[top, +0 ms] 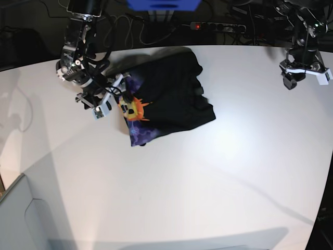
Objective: Fold the T-shirt properly
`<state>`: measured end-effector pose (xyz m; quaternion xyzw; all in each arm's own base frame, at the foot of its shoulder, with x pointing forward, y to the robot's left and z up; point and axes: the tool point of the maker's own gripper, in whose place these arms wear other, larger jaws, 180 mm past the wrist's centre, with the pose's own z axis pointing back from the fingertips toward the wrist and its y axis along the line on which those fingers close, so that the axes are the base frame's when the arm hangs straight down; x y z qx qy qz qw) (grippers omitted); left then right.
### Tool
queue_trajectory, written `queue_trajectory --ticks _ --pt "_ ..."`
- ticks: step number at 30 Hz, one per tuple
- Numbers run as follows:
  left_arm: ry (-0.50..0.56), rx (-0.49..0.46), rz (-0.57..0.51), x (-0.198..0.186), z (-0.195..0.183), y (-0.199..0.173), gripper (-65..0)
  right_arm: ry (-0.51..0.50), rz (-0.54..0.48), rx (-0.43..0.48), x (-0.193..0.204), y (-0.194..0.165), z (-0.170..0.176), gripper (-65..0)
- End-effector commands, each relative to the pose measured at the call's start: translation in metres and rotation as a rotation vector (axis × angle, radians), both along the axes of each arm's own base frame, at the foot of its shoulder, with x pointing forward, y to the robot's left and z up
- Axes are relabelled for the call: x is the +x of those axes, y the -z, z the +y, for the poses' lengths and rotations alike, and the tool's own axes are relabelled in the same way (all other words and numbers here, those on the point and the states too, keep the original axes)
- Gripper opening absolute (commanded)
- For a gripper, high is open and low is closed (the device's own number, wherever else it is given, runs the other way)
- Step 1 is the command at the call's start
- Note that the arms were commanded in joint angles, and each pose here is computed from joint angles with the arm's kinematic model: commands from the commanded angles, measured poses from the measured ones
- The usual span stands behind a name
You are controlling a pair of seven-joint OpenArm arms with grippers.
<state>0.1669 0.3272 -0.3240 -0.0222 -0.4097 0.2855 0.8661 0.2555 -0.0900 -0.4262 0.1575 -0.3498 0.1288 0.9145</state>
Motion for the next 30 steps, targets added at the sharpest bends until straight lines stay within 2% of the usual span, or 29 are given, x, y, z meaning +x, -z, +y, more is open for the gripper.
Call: queue_trajectory --ticks 1,5,9,13,17,22,25,29,30 --pt "0.010 0.025 -0.017 0.000 0.002 -0.009 -36.5 0.051 0.030 -0.046 0.006 0.004 -0.010 -21.1" --pt "0.013 0.028 0.011 -0.009 0.002 -0.006 -36.5 0.094 -0.063 -0.064 0.034 -0.026 -0.020 -21.0" --pt "0.011 0.024 0.041 -0.019 0.002 0.000 -36.5 0.100 -0.224 -0.119 0.042 -0.082 -0.029 -21.0" --pt "0.005 0.017 0.048 -0.022 0.001 0.003 -36.5 0.062 -0.343 -0.129 0.046 -0.123 -0.014 -21.0" --pt "0.008 0.022 0.063 -0.028 0.000 0.003 -36.5 -0.024 -0.368 -0.097 0.060 -0.128 0.018 -21.4" --pt "0.013 -0.020 0.059 -0.034 -0.006 0.006 -36.5 -0.067 -0.271 -0.040 0.096 -0.092 0.038 -23.0" --pt "0.016 -0.035 0.069 -0.042 -0.008 0.007 -36.5 -0.082 -0.211 -0.017 0.114 -0.072 0.045 -33.6" --pt "0.016 -0.048 0.083 -0.049 -0.010 0.010 -36.5 -0.083 -0.190 0.022 0.138 -0.059 0.051 -54.1" --pt "0.016 -0.046 0.087 -0.051 -0.010 0.010 -36.5 -0.063 -0.182 0.012 0.143 -0.054 0.042 -58.9"
